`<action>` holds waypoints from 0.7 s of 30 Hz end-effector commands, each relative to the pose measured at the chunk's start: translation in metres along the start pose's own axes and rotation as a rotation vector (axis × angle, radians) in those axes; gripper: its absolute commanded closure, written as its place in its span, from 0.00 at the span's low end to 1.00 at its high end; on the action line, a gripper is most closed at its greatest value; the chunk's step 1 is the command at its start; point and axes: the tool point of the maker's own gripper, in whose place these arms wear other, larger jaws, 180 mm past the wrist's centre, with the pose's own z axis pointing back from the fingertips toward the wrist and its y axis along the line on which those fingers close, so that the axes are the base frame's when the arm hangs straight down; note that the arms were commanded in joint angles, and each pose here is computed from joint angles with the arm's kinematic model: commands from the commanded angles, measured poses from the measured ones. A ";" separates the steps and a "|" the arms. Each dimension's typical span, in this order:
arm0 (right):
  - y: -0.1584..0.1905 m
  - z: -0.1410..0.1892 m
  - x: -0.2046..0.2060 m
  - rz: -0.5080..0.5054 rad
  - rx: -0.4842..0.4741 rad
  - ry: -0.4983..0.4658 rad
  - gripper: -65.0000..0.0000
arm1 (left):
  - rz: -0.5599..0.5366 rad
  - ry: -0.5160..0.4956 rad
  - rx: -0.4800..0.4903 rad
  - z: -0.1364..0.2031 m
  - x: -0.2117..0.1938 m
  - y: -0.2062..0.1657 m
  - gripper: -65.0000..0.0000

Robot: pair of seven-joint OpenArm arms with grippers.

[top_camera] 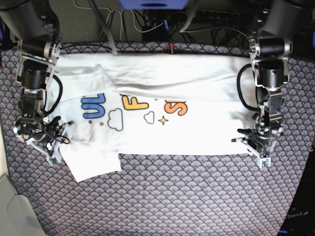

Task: Fold the T-shirt properly
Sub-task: 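Grasp the hem edge with both grippers, then lift the hem and fold it over toward the collar with both grippers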

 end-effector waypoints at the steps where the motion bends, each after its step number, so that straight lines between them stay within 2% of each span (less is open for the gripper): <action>1: -0.014 0.006 0.006 0.008 -0.031 -0.002 1.00 | -0.010 -0.057 0.018 0.005 0.026 0.008 0.98; 5: -0.015 0.007 0.008 0.008 -0.035 -0.009 1.00 | -0.019 -0.057 0.017 0.009 0.027 0.007 0.98; 9: -0.021 0.023 0.011 0.038 -0.089 -0.046 1.00 | -0.022 -0.010 0.023 0.009 0.015 0.010 0.98; 16: -0.016 0.050 0.013 0.109 -0.159 -0.106 1.00 | -0.026 0.004 0.025 0.010 0.006 0.012 0.98; 21: -0.012 0.062 0.004 0.140 -0.184 -0.113 1.00 | -0.061 -0.057 0.019 0.026 0.013 0.008 0.98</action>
